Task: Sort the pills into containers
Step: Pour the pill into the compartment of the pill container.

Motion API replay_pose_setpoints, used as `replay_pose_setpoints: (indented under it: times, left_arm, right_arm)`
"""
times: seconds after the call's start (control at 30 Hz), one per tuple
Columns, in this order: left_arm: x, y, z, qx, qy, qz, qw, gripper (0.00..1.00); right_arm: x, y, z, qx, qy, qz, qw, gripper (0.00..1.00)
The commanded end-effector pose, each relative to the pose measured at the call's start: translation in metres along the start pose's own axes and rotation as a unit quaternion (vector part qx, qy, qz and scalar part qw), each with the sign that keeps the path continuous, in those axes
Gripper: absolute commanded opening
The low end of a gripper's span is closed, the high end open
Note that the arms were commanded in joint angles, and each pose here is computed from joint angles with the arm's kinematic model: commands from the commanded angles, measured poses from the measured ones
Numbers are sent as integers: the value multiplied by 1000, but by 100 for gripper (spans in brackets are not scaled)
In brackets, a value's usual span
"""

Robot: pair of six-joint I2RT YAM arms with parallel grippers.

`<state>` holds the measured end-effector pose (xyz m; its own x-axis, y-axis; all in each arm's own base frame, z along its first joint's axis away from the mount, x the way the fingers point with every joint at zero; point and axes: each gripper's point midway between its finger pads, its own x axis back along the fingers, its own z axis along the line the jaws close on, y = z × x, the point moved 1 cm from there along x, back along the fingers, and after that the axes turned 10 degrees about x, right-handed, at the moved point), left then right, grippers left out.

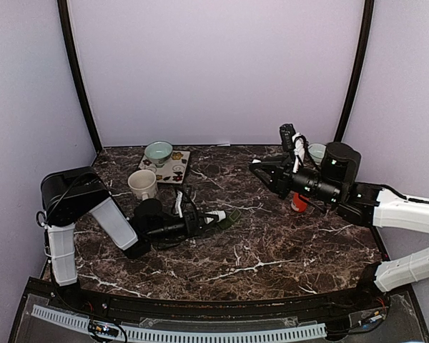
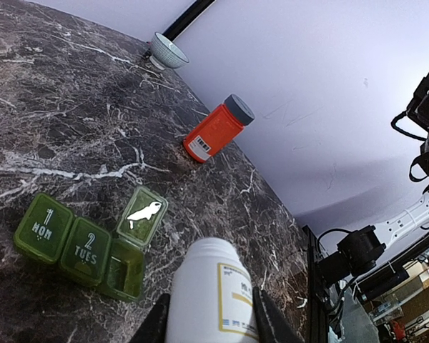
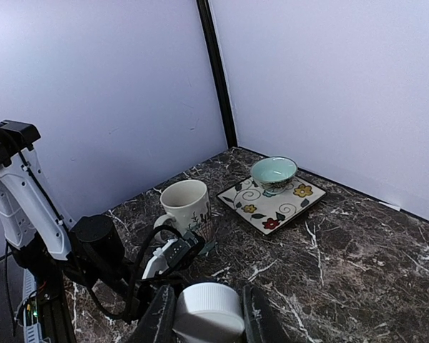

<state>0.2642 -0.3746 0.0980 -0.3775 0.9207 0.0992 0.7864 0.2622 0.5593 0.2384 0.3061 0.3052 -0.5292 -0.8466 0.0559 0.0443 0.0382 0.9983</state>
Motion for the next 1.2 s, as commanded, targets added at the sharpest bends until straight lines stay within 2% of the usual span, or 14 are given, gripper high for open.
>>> replay_pose_setpoints:
  times: [0.0, 1.17]
  left_arm:
    - [-7, 3, -5, -14, -2, -5, 1000, 0]
    - [-18, -3, 20, -8, 42, 3, 999, 0]
  right_arm:
    - [7, 14, -4, 1, -9, -29, 1000, 11]
    - [11, 8, -6, -2, -15, -26, 1000, 11]
